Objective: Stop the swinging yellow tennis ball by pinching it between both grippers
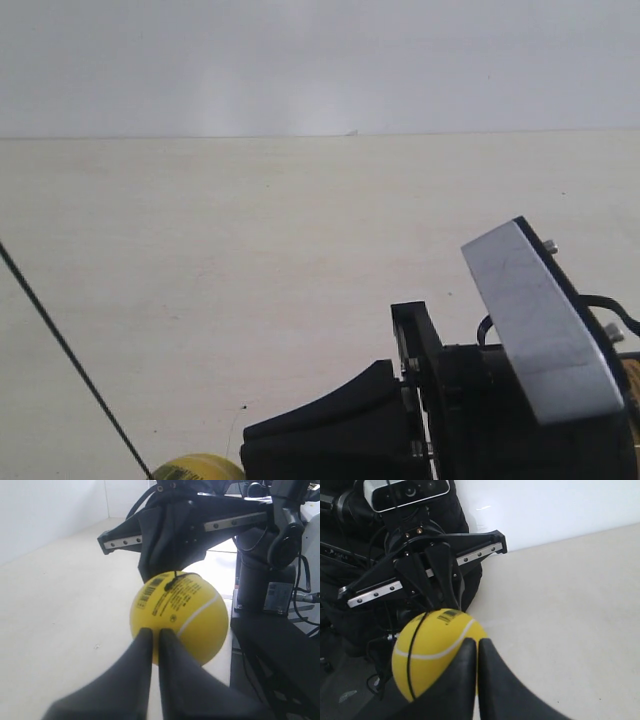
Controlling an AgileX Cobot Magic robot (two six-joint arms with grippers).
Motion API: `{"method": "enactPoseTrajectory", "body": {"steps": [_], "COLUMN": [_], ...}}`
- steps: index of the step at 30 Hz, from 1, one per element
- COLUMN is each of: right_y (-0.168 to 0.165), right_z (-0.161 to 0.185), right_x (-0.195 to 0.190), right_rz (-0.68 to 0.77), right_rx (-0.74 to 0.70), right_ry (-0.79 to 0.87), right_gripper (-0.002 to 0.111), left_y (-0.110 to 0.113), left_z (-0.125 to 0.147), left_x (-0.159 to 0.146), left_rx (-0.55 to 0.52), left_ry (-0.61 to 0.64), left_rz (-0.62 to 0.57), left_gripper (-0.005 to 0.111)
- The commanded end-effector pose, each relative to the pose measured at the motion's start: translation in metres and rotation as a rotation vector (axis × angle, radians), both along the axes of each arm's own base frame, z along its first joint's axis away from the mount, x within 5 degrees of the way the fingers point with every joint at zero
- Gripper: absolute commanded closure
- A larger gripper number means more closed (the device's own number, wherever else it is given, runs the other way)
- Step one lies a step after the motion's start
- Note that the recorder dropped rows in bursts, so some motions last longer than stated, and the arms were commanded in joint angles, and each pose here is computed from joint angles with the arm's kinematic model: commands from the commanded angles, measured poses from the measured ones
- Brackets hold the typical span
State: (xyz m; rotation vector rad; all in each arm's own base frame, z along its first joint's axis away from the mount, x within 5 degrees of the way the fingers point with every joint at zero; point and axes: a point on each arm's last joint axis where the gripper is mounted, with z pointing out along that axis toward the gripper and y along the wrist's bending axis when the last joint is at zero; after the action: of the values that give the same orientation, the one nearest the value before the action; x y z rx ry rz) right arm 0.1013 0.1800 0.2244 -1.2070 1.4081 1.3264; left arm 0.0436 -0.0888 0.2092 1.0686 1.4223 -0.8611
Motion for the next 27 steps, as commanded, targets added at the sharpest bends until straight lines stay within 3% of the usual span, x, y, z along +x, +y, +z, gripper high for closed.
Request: {"method": "enactPoseTrajectory", "body": {"steps": [1, 14, 24, 27], "right_y": [0.000, 0.004, 0.008, 0.009], "right_z": [0.002, 0.003, 0.007, 0.010], "right_x": [-0.002, 0.011, 0.006, 0.003], "right_rz": [0.033, -0.052, 0.102, 0.135], "right_rx": [0.011, -0.072, -0.192, -0.172], "right_ry": [-0.035, -0.051, -0.038, -0.023], "right_gripper": [0.108, 0.108, 0.108, 0.108], "left_y": [0.000, 0.000, 0.000, 0.000], "left_z": [0.000, 0.000, 0.000, 0.000], "left_x": [0.001, 0.001, 0.001, 0.001], "left_rx": [-0.021, -0.024, -0.027, -0.027], "left_ry": [0.031, 0.039, 0.042, 0.042], "left_rz": [0.015, 0.016, 0.013, 0.013], "left_gripper": [0.102, 0.102, 0.102, 0.102]}}
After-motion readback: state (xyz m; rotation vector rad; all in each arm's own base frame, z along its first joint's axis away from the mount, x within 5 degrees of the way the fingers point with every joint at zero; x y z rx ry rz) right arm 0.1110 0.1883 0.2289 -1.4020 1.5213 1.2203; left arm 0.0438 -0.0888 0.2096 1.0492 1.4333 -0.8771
